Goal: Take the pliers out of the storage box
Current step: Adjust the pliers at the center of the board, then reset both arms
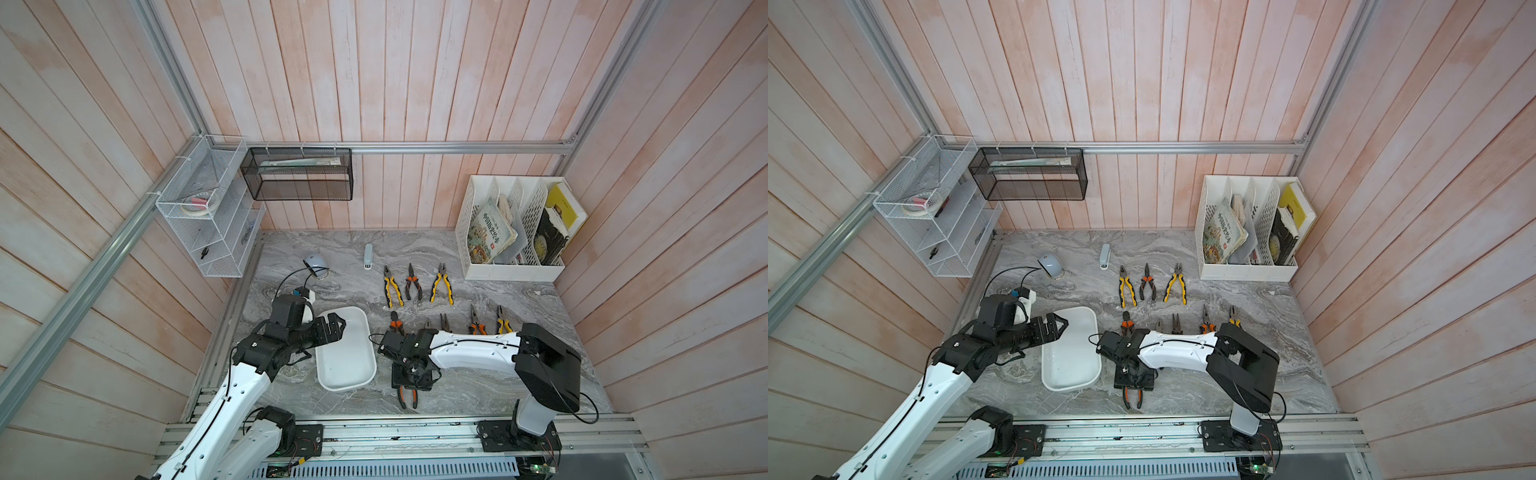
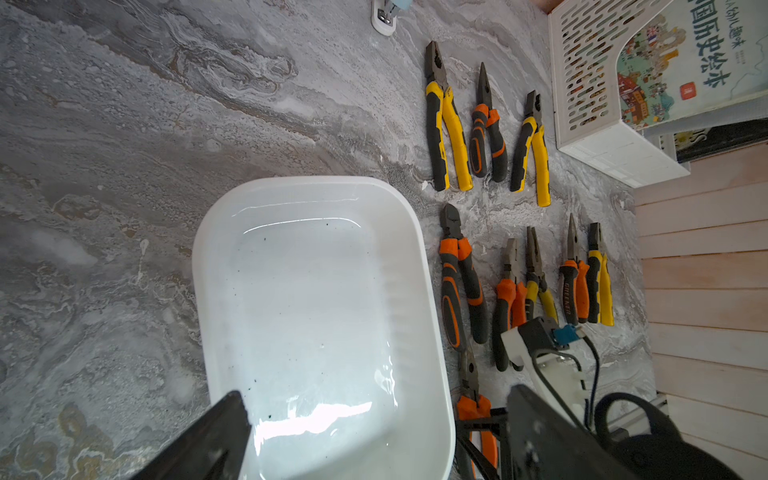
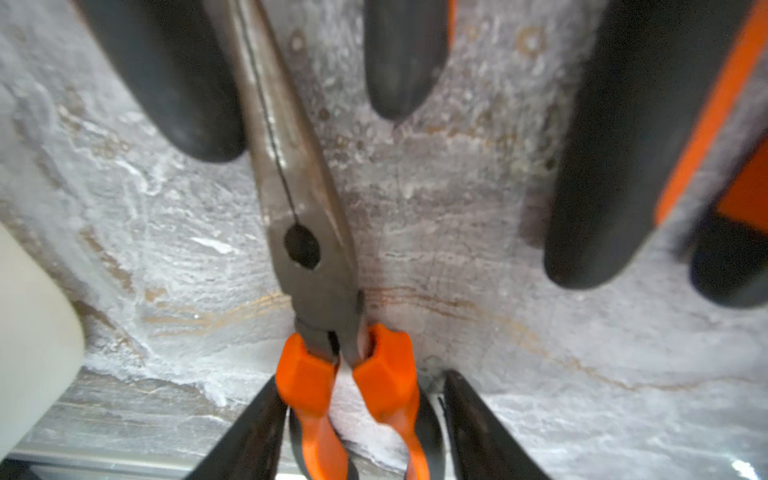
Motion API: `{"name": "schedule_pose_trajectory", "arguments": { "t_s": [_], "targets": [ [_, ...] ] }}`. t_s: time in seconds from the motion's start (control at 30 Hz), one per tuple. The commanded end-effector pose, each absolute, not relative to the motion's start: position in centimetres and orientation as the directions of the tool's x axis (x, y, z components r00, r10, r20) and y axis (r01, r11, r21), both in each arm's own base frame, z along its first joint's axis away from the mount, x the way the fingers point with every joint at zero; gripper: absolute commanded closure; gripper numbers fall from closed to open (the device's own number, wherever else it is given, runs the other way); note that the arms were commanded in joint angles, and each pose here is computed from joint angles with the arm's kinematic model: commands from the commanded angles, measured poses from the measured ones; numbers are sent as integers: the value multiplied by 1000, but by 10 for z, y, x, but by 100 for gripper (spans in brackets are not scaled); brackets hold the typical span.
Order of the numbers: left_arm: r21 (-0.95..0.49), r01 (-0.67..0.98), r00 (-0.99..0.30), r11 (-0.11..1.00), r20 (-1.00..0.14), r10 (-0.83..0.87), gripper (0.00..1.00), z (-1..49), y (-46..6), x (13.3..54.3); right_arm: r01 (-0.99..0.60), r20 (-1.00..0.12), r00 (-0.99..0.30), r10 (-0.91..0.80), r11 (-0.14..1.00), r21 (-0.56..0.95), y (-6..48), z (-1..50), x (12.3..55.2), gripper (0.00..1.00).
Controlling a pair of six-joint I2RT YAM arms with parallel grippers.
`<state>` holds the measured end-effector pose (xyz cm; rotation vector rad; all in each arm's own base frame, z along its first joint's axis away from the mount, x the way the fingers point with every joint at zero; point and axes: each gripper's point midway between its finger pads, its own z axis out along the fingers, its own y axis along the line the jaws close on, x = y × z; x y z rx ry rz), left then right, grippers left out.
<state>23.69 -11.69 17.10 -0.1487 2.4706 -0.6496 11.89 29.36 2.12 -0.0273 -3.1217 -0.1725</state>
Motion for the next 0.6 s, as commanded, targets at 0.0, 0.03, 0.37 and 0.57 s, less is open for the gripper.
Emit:
{"name": "schedule_pose_trajectory", "arguments": {
  "t_s": [0.0, 0.03, 0.37, 0.57],
  "targets": [
    [-478, 31, -831, 878, -500, -243, 0, 167, -115, 236, 22, -55, -998, 27, 996, 87, 291, 41, 134, 29],
    [-476, 30, -831, 879, -501, -243, 0, 167, -115, 236, 24, -79, -996, 31, 996, 92, 291, 51, 138, 27],
    [-470, 46, -733, 882, -616, -290, 0, 200, -101, 235, 41, -394, -909, 135, 970, 238, 243, 169, 190, 2],
    [-394, 25, -412, 919, -842, -349, 0, 264, -61, 251, -42, -837, -507, 209, 963, 266, 155, 284, 251, 2]
  ]
}}
